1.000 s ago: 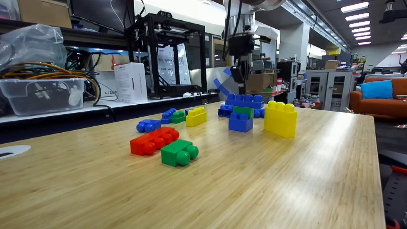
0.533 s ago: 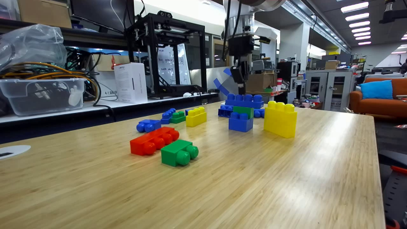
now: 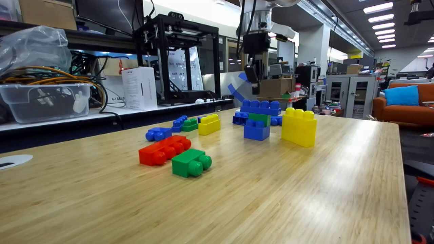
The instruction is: Place one block on top of the stacked blue and green blocks
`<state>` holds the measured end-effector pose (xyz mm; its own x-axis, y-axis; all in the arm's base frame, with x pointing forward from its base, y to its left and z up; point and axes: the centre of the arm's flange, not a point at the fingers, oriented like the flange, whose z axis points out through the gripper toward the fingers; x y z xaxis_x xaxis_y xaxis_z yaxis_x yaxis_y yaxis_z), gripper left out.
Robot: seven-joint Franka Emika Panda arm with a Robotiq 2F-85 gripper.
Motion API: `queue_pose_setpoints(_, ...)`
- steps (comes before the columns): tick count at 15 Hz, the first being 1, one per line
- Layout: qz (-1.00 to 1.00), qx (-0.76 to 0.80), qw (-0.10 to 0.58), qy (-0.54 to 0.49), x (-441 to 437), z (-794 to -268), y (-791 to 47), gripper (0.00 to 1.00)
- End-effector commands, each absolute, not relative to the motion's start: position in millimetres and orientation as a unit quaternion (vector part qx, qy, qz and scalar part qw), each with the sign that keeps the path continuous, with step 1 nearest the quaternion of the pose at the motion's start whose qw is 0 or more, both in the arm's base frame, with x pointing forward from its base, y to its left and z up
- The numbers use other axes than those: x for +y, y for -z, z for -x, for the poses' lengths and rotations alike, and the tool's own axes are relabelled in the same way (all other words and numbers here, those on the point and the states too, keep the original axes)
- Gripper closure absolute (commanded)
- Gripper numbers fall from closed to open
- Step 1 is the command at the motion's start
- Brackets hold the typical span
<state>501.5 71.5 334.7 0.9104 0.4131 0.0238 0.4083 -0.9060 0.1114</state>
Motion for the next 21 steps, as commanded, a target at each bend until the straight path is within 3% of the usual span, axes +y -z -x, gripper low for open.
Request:
queue_pose_setpoints(1, -0.975, 0.207, 0.059, -0.049, 68.9, -500.5, -358.5, 1.0)
queue_pose_setpoints(8, -0.976, 0.198, 0.067, -0.056, 73.8, -498.8, -396.2, 1.0)
queue_pose_setpoints(9, -0.974, 0.207, 0.076, -0.054, 74.2, -497.9, -400.1, 0.74)
queue_pose_setpoints(11, -0.973, 0.21, 0.078, -0.056, 75.9, -497.0, -406.2, 0.67)
queue_pose_setpoints(20, -0.976, 0.2, 0.064, -0.053, 72.4, -494.4, -413.8, 0.04)
queue_pose_setpoints(21, -0.978, 0.191, 0.058, -0.053, 72.0, -494.3, -414.6, 0.01)
